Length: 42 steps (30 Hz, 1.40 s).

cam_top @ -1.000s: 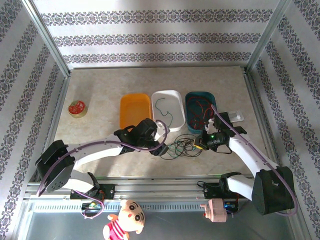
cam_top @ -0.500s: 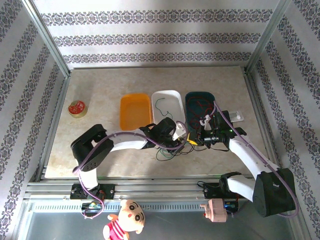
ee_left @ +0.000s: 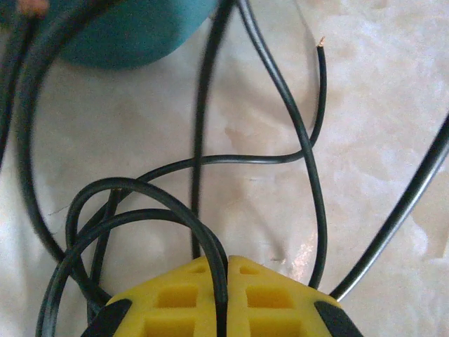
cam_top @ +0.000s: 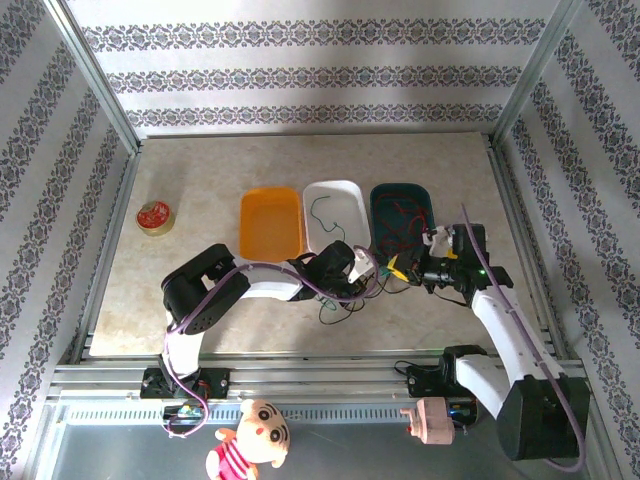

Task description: Untangle the cables

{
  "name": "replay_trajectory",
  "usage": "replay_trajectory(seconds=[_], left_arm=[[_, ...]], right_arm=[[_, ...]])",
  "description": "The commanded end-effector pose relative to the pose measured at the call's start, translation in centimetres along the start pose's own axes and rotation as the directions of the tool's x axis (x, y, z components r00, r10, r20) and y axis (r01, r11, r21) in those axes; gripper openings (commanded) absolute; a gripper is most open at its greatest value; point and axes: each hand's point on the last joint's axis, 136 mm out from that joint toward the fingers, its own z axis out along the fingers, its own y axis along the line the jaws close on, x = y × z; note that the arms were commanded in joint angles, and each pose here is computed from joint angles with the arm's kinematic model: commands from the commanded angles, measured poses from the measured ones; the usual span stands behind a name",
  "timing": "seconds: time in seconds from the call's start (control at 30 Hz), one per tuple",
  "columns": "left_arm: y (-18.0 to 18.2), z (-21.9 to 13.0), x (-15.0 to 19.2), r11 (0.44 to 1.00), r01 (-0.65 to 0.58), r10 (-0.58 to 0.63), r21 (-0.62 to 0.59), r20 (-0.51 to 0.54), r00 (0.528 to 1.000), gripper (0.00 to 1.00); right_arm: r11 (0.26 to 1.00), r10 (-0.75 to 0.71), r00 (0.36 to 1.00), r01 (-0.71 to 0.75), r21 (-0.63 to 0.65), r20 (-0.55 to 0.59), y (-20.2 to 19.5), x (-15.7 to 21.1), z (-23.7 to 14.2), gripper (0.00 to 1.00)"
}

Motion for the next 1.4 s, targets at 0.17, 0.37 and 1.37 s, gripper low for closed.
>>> replay_trajectory(seconds=[0.17, 0.37, 1.37], left_arm=[[1.1, 0.4, 5.8, 0.998, 0.059, -0.064, -0.039, -0.141, 0.988, 0.0], [1.4, -0.5, 9.0, 0.994, 0.097, -0.106, -0.056, -0.194, 0.975, 0.0], [1.3, -2.3, 10.5, 0.992, 0.105, -0.115, -0.066, -0.181, 0.977, 0.0]], right_arm=[[0.997, 0.04, 0.995, -0.034, -0.07, 0.096, 2.6, -2.8, -2.3, 0.02], [0.99, -0.02, 0.967, -0.016, 0.141, 0.253, 0.8, -4.8, -4.7, 0.02], [0.765, -0.285, 0.588, -0.337, 0.549, 0.757, -2.9, -8.4, -20.3, 0.02]])
